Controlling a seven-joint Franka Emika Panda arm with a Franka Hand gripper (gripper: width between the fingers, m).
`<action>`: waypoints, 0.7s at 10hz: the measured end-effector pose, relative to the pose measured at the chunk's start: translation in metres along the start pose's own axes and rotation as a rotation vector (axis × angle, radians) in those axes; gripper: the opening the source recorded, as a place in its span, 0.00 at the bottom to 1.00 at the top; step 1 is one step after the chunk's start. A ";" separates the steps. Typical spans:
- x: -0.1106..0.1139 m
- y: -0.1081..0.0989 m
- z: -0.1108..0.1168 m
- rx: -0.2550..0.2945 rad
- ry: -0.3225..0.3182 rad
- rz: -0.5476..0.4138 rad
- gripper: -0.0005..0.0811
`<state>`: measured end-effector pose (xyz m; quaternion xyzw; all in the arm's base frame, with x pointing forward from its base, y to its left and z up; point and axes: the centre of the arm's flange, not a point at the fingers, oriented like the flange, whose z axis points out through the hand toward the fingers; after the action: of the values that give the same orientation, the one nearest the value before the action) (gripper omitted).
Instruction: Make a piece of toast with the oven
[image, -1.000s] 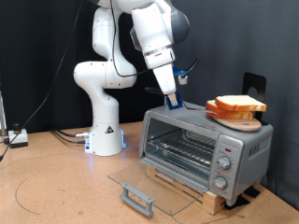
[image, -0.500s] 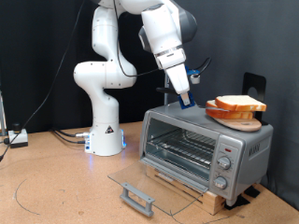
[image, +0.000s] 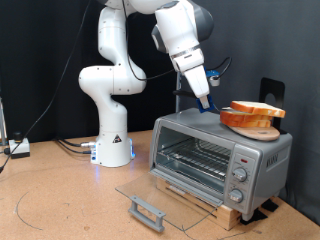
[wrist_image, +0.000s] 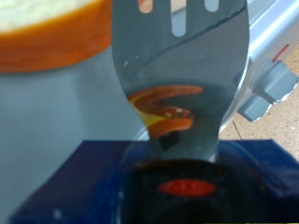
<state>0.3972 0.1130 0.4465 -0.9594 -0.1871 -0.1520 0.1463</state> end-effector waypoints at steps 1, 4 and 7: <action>-0.001 -0.002 -0.002 0.003 -0.002 -0.003 0.49; -0.001 -0.007 -0.007 0.005 0.000 -0.011 0.49; -0.002 -0.015 -0.005 0.008 -0.010 -0.026 0.49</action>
<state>0.3885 0.1238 0.4538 -0.9571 -0.2007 -0.1486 0.1472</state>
